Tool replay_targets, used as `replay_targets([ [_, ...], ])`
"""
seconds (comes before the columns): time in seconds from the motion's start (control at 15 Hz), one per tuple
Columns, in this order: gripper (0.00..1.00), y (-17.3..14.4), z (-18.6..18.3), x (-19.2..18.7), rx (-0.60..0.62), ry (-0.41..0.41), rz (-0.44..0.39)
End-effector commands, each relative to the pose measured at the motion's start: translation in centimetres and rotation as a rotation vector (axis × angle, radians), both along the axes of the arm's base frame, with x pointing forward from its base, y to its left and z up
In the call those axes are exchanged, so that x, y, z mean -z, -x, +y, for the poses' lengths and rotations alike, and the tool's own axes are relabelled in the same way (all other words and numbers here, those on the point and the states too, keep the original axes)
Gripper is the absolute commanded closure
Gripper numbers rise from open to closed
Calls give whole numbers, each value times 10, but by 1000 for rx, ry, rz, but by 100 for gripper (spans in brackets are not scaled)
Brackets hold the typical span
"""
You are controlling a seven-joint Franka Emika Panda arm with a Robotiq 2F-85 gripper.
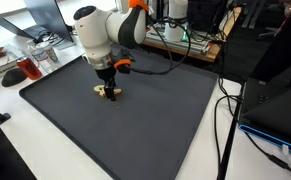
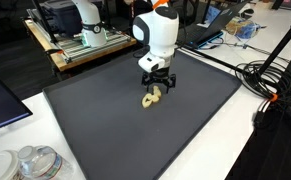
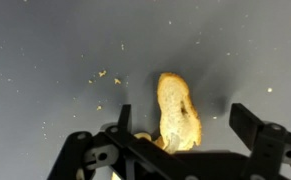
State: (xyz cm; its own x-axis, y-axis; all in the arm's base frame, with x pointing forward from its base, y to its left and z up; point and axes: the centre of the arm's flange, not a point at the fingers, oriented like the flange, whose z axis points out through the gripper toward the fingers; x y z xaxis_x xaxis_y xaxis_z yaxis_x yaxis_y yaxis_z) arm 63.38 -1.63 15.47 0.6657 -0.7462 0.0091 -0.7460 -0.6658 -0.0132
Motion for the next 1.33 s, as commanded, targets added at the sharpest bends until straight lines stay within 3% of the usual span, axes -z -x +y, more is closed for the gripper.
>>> replay_targets([
  [0.0,0,-8,-17,7,-20,-31,-28],
  [0.07,0,-8,-19,7,-27,-31,-28],
  [0.13,10,-9,-20,6,-37,-27,-29],
  [0.2,26,-9,-19,4,-52,-27,-25],
  [0.87,96,-9,7,-4,-91,23,15],
  [1.27,98,-8,21,-8,-103,35,15],
])
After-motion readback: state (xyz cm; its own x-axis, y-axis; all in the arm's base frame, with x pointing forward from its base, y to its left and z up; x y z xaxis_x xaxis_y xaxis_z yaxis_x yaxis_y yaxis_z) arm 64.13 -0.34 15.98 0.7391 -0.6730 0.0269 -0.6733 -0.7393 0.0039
